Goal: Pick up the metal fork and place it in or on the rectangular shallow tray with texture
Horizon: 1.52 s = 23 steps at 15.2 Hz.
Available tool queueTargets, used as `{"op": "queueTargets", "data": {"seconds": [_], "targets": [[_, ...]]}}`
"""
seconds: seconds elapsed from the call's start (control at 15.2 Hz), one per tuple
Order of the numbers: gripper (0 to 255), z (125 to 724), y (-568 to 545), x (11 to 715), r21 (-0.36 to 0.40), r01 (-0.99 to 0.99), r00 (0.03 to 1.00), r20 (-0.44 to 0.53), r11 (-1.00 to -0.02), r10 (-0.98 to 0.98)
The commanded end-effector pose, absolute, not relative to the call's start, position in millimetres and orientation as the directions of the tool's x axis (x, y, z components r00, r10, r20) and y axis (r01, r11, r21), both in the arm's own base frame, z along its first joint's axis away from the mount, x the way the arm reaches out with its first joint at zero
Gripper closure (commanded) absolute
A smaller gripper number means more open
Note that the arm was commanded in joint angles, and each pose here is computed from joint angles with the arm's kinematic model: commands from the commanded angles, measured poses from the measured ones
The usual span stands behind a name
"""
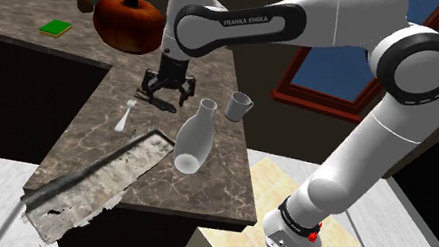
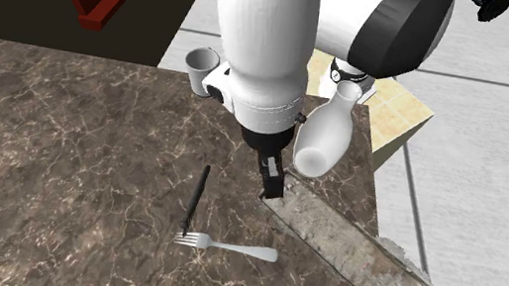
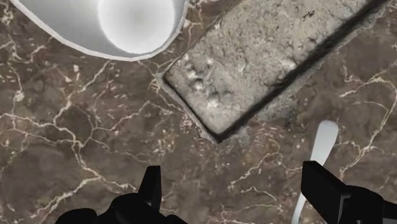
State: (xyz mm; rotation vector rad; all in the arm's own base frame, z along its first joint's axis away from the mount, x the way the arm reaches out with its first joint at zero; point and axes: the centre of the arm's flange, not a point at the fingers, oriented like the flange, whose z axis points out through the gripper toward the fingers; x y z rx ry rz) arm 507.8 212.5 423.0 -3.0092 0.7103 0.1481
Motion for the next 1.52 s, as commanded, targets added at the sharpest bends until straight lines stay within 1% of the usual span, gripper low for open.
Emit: {"op": "queueTargets", "data": {"seconds": [0.0, 0.59, 1.12, 1.45], "targets": [[0, 408.4, 223.7, 532.3, -0.022, -0.487, 0.869, -0.111, -0.873, -0.482], [0, 349.5, 268.0, 626.4, -0.012, -0.638, 0.763, -0.145, -0.770, -0.630], [0, 309.5, 272.3, 623.0, -0.012, -0.639, 0.762, -0.145, -0.769, -0.631], [0, 309.5, 272.3, 623.0, -0.012, -0.639, 0.762, -0.145, -0.769, -0.631]]}}
